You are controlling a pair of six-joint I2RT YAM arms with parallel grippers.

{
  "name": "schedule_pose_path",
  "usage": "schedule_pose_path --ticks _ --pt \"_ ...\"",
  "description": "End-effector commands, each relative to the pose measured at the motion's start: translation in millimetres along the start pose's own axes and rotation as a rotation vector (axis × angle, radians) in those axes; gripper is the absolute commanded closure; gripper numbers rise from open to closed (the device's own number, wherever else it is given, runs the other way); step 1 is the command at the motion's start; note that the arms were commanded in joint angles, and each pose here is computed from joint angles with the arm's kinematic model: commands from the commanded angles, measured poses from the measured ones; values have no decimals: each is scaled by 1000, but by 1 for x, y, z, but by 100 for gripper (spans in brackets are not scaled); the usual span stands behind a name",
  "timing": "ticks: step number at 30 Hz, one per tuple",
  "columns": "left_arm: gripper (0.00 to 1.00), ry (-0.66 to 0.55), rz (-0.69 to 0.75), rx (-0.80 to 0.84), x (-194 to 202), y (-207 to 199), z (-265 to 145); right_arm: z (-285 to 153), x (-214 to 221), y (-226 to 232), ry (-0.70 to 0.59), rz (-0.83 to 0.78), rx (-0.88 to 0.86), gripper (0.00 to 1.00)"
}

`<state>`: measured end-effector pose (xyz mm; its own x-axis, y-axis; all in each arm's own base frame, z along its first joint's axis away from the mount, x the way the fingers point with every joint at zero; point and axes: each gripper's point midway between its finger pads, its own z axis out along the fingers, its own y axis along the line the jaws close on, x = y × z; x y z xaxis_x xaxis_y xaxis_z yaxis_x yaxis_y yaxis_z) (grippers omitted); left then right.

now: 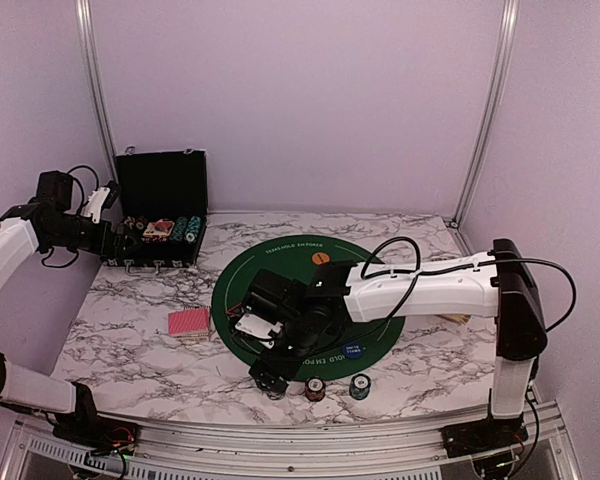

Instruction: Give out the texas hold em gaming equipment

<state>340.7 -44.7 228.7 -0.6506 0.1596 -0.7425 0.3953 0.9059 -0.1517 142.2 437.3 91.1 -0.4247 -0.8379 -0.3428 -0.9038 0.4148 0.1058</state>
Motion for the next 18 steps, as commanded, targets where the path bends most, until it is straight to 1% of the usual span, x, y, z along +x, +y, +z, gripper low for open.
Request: schedule_pose_path --ticks 1,4,10,14,18 --pt "1 -18 19 12 -6 -7 -11 4 -1 10 18 -40 -16 10" --pt "1 -18 20 13 -6 -7 -12 7 1 9 28 -46 -9 15" --pt "1 -19 26 10 -6 -7 -13 12 4 9 39 -49 -7 21" --pt "1 -20 29 7 -7 -7 -14 15 6 10 45 -52 -16 28" --pt "1 -21 31 7 -7 -7 -14 18 11 11 60 -59 -21 29"
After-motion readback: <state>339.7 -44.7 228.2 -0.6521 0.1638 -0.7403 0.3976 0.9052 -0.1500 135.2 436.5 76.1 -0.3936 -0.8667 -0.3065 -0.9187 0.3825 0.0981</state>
